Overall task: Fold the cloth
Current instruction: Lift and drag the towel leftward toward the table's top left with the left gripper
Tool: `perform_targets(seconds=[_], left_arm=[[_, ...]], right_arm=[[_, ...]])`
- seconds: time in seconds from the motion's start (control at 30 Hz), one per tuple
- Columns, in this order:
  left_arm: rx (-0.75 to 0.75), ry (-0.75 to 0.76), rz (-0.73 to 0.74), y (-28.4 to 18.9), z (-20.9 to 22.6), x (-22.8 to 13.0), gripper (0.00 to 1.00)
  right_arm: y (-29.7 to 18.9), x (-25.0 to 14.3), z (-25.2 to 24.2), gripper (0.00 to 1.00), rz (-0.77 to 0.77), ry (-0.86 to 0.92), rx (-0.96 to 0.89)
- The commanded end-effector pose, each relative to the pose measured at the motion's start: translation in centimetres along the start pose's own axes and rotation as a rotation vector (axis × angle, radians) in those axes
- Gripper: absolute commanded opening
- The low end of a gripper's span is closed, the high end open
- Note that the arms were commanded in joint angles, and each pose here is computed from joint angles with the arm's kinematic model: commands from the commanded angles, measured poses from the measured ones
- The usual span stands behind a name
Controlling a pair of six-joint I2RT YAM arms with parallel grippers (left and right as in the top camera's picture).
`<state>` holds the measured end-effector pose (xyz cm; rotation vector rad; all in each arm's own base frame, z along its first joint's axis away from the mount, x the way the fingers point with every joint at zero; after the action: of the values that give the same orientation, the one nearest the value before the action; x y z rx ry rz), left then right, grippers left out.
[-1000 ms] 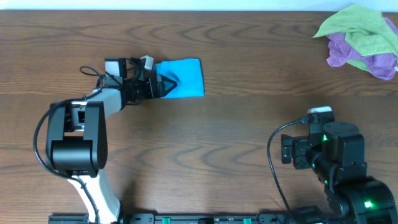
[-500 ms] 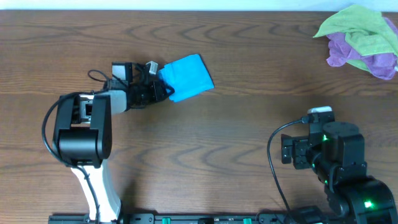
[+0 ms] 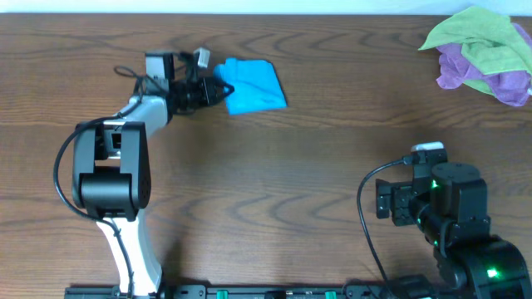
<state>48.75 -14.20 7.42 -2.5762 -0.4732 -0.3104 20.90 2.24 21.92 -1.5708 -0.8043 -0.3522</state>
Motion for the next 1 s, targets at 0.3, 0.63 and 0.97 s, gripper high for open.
perform_targets(seconds=[0.3,0.63,0.97], left_arm=[[0.132,0.139,0.028,-1.3,-1.8,3.1,0.06],[0.158,0.162,0.013,-2.0,-1.1,3.7,0.06],[0.329,0.287,0.097,-4.8,1.3,3.3,0.06]], right_arm=[[0.1,-0.2,-0.2,0.99,0.010,0.022,-0.011],[0.1,-0.2,-0.2,0.99,0.010,0.022,-0.011],[0.1,-0.2,-0.2,0.99,0.010,0.022,-0.011]])
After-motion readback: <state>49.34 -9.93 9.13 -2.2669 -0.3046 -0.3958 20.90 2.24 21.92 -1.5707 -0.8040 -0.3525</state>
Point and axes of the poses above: each gripper's point midway between its finger pads, its own y axis out along the fingers, its own z axis along the line the jaws close on, x = y × z, the point moved 1 cm from there along -y, back along the fingers, and after that the axes turned 11 degrees about -y, right-handed, at the moved point
